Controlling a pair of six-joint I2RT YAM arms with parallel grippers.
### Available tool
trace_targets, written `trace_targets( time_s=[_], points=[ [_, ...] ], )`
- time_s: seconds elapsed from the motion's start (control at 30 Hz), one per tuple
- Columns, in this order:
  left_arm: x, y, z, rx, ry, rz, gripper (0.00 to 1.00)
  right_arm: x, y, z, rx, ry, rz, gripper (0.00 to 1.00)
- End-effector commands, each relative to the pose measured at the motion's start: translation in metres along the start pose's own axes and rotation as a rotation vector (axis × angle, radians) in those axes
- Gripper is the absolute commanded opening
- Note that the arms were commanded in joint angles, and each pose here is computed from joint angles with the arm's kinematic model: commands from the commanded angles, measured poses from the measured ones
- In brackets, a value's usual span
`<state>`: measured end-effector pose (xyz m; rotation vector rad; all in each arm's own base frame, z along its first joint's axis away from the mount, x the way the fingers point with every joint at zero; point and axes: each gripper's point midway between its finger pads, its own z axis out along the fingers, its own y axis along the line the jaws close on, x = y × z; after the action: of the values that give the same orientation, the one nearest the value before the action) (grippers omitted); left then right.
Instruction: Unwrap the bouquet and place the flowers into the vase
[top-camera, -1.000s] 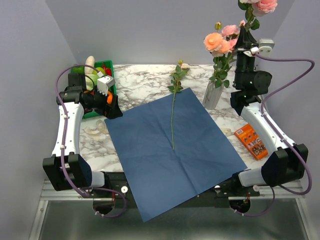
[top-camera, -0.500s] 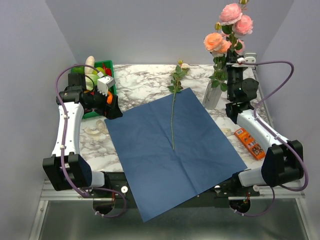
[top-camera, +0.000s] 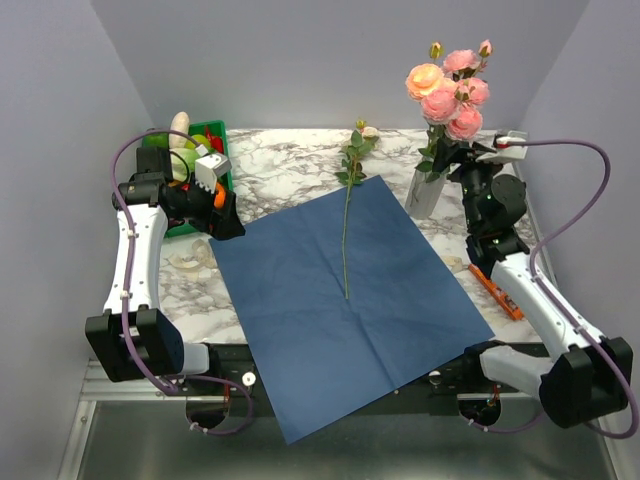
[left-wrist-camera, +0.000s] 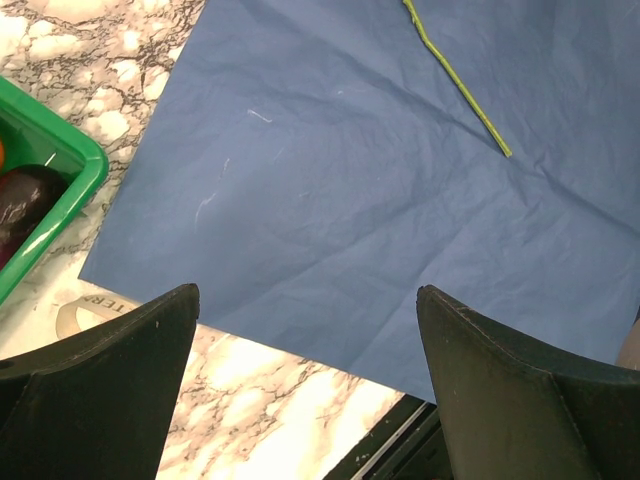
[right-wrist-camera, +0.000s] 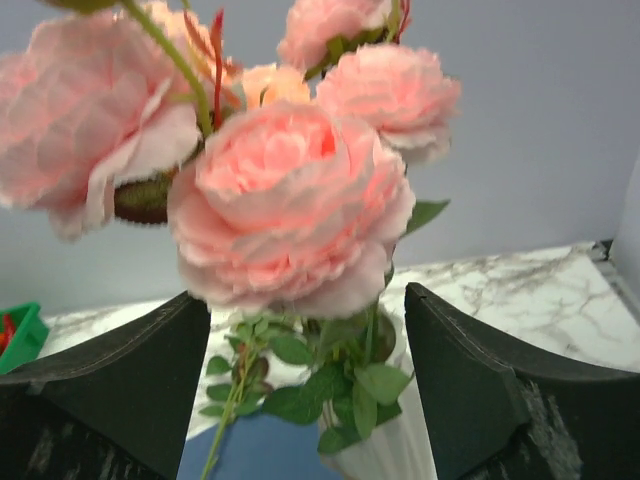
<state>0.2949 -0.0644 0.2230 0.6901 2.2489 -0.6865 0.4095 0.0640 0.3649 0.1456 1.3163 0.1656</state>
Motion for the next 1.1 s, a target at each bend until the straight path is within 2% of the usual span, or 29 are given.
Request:
trace_targets(
  time_s=[0.0, 0.13, 0.3, 0.33, 0.4, 0.43, 0.5, 0.53, 0.57, 0.6, 0.67, 0.77, 0.8, 0.83, 0.9, 1.07],
  points=[
    [-0.006, -0.009, -0.009, 0.011, -0.028, 0.028, 0.99, 0.042, 0.008, -0.038, -0.050, 0.177, 0.053, 0.84],
    [-0.005, -0.010, -0.008, 0.015, -0.027, 0.025, 0.99, 0.092, 0.039, -0.079, -0.134, 0.314, 0.021, 0.83],
    [-0.003, -0.010, -0.007, 0.017, -0.022, 0.020, 0.99, 0.143, 0.074, -0.110, -0.196, 0.457, 0.015, 0.80],
    [-0.003, -0.010, -0.007, 0.016, -0.024, 0.022, 0.99, 0.168, 0.081, -0.116, -0.205, 0.535, -0.001, 0.79],
    [-0.001, -0.009, -0.007, 0.013, -0.018, 0.019, 0.99, 0.179, 0.096, -0.111, -0.207, 0.601, 0.029, 0.75],
    [-0.001, -0.009, -0.007, 0.012, -0.018, 0.021, 0.99, 0.213, 0.098, -0.117, -0.191, 0.713, -0.017, 0.75],
    [0.000, -0.008, -0.008, 0.005, -0.019, 0.028, 0.99, 0.215, 0.116, -0.095, -0.180, 0.741, -0.013, 0.75],
    [0.001, -0.009, -0.007, 0.004, -0.016, 0.028, 0.99, 0.229, 0.113, -0.097, -0.150, 0.813, -0.052, 0.75],
    [0.000, -0.008, -0.009, -0.002, -0.018, 0.031, 0.99, 0.262, 0.110, -0.098, -0.116, 0.903, -0.095, 0.75],
    [0.000, -0.009, -0.008, 0.001, -0.019, 0.032, 0.99, 0.249, 0.129, -0.072, -0.127, 0.873, -0.080, 0.74],
    [0.000, -0.008, -0.009, -0.001, -0.020, 0.033, 0.99, 0.284, 0.130, -0.070, -0.097, 0.977, -0.131, 0.73],
    [-0.002, -0.008, -0.008, 0.002, -0.020, 0.034, 0.99, 0.289, 0.149, -0.043, -0.090, 0.981, -0.131, 0.70],
    [-0.002, -0.008, -0.009, -0.001, -0.021, 0.036, 0.99, 0.314, 0.145, -0.044, -0.066, 1.030, -0.163, 0.68],
    [-0.002, -0.008, -0.009, -0.002, -0.022, 0.036, 0.99, 0.306, 0.155, -0.030, -0.061, 1.023, -0.158, 0.67],
    [-0.002, -0.007, -0.009, -0.004, -0.019, 0.037, 0.99, 0.331, 0.152, -0.028, -0.030, 1.065, -0.191, 0.66],
    [-0.001, -0.005, -0.008, -0.010, -0.016, 0.048, 0.99, 0.355, 0.151, -0.019, 0.022, 1.118, -0.243, 0.65]
  ],
)
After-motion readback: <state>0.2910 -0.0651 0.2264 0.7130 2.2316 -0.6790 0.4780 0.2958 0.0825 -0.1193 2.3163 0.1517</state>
